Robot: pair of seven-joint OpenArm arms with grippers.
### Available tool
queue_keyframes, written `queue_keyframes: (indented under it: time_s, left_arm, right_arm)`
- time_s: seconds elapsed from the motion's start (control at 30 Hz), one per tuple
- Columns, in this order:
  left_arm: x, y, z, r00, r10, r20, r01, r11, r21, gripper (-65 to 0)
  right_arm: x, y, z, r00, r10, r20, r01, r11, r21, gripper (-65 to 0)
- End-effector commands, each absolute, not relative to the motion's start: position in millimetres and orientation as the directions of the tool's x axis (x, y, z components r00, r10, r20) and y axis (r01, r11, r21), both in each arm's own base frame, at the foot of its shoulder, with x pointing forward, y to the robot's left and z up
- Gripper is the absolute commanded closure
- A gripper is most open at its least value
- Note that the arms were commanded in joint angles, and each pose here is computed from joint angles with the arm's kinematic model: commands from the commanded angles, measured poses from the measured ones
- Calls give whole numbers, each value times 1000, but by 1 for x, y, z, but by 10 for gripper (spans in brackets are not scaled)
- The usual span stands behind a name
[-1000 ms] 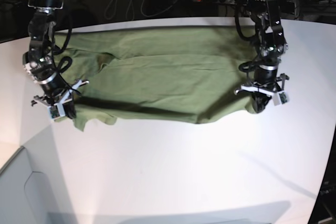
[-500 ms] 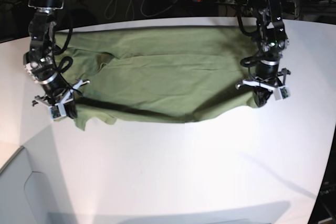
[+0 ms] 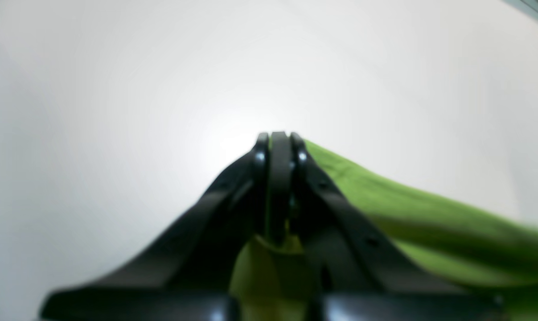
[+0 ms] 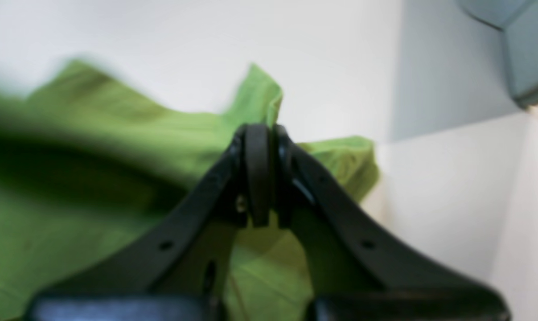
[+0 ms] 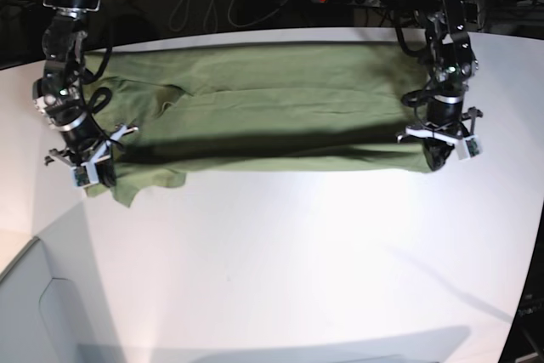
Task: Fold the T-shirt properly
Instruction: 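Lift the hem and fold it over the body toward the collar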
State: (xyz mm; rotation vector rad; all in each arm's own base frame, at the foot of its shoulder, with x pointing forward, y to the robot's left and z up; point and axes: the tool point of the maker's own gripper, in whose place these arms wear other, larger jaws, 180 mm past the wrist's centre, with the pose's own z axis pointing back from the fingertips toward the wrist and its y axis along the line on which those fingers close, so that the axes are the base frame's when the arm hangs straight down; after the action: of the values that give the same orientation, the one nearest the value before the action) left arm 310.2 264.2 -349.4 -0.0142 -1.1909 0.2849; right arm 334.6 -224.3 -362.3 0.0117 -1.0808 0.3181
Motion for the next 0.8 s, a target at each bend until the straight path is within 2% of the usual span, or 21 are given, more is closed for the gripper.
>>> queue_keyframes:
  time_s: [0.0,0.77]
  left_arm:
    - [319,265,-332,285,212,935,-197,967,-159,0]
    - [288,262,-360,366,224,903,-214,965,-152,0]
  right_arm:
    - [343,-227,-346,379,255,890,-257,953,-163,0]
    - [315,-232,-379,465,239,853,-254,958,-130,0]
